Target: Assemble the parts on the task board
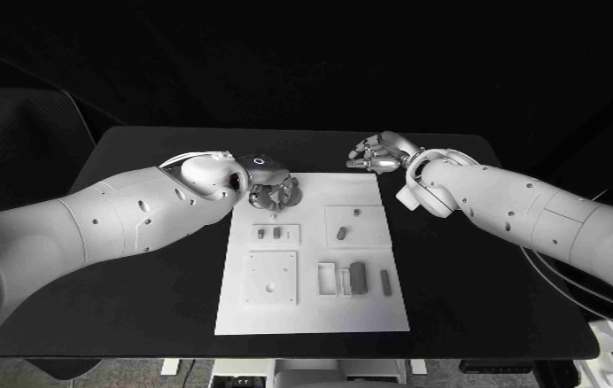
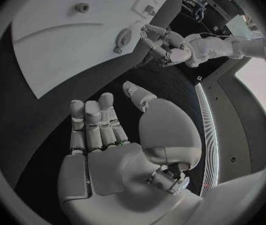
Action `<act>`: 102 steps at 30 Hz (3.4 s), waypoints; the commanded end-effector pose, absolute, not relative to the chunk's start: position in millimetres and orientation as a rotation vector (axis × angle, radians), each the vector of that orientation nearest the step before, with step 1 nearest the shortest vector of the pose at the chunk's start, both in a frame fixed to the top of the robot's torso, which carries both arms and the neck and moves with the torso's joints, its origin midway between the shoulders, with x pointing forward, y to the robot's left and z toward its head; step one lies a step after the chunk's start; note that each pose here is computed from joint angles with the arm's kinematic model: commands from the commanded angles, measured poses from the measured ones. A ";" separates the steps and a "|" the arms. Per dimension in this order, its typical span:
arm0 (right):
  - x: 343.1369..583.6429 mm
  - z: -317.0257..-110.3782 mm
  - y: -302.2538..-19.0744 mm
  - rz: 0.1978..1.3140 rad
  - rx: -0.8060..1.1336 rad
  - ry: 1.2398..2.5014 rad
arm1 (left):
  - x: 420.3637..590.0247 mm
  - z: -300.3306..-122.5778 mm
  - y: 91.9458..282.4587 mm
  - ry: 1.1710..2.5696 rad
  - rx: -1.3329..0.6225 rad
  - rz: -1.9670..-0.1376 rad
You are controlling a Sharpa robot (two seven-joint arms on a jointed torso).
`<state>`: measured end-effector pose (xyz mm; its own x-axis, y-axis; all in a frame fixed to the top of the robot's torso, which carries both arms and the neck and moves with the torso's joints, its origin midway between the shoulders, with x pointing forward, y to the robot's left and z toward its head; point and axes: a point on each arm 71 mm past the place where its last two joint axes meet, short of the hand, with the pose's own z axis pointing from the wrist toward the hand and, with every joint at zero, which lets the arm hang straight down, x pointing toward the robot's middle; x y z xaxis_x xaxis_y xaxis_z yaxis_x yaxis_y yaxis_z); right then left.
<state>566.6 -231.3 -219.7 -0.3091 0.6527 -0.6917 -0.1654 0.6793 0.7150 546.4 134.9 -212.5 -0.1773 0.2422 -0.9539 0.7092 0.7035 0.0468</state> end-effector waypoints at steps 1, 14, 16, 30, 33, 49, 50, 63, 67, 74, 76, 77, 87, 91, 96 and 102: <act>566.1 -219.9 -230.1 0.864 0.388 1.707 | 547.6 -213.3 139.0 1.766 0.751 -0.483; 566.1 -219.9 -230.1 0.864 0.388 1.707 | 548.9 -214.0 148.4 1.772 0.734 -0.462; 566.1 -219.9 -230.0 0.864 0.388 1.708 | 548.9 -214.1 149.0 1.774 0.733 -0.459; 566.1 -219.9 -231.1 0.862 0.389 1.707 | 544.3 -215.3 149.8 1.785 0.741 -0.471; 566.2 -220.0 -231.4 0.861 0.389 1.708 | 542.8 -215.5 148.6 1.788 0.744 -0.476; 566.0 -219.9 -231.3 0.861 0.389 1.708 | 541.8 -217.0 149.4 1.804 0.744 -0.475; 566.0 -219.9 -231.1 0.862 0.389 1.707 | 541.8 -217.2 149.3 1.804 0.744 -0.475; 566.1 -220.0 -231.3 0.861 0.389 1.708 | 541.4 -220.9 149.1 1.821 0.745 -0.472; 566.1 -220.0 -231.3 0.861 0.389 1.708 | 541.2 -221.4 149.6 1.824 0.744 -0.470; 566.1 -220.0 -231.6 0.860 0.390 1.708 | 540.9 -222.5 149.6 1.831 0.745 -0.469; 566.1 -220.0 -231.5 0.860 0.390 1.708 | 541.0 -222.8 149.3 1.831 0.746 -0.469; 566.1 -220.0 -231.4 0.861 0.390 1.708 | 541.0 -223.1 149.3 1.832 0.746 -0.469; 566.1 -220.0 -231.3 0.861 0.389 1.708 | 539.8 -225.2 147.3 1.836 0.749 -0.475; 566.1 -220.0 -231.4 0.861 0.389 1.708 | 539.8 -225.3 146.2 1.836 0.751 -0.477; 566.1 -220.1 -231.2 0.861 0.389 1.708 | 540.1 -225.4 145.4 1.837 0.752 -0.476; 566.1 -220.1 -231.5 0.861 0.390 1.708 | 540.5 -226.2 146.2 1.845 0.752 -0.472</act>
<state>566.6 -232.6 -219.8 -0.3078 0.6527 -0.6922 -0.1636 0.6804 0.7143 541.1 147.0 -224.8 -0.2461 0.2711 -0.9306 0.6865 0.7265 0.0301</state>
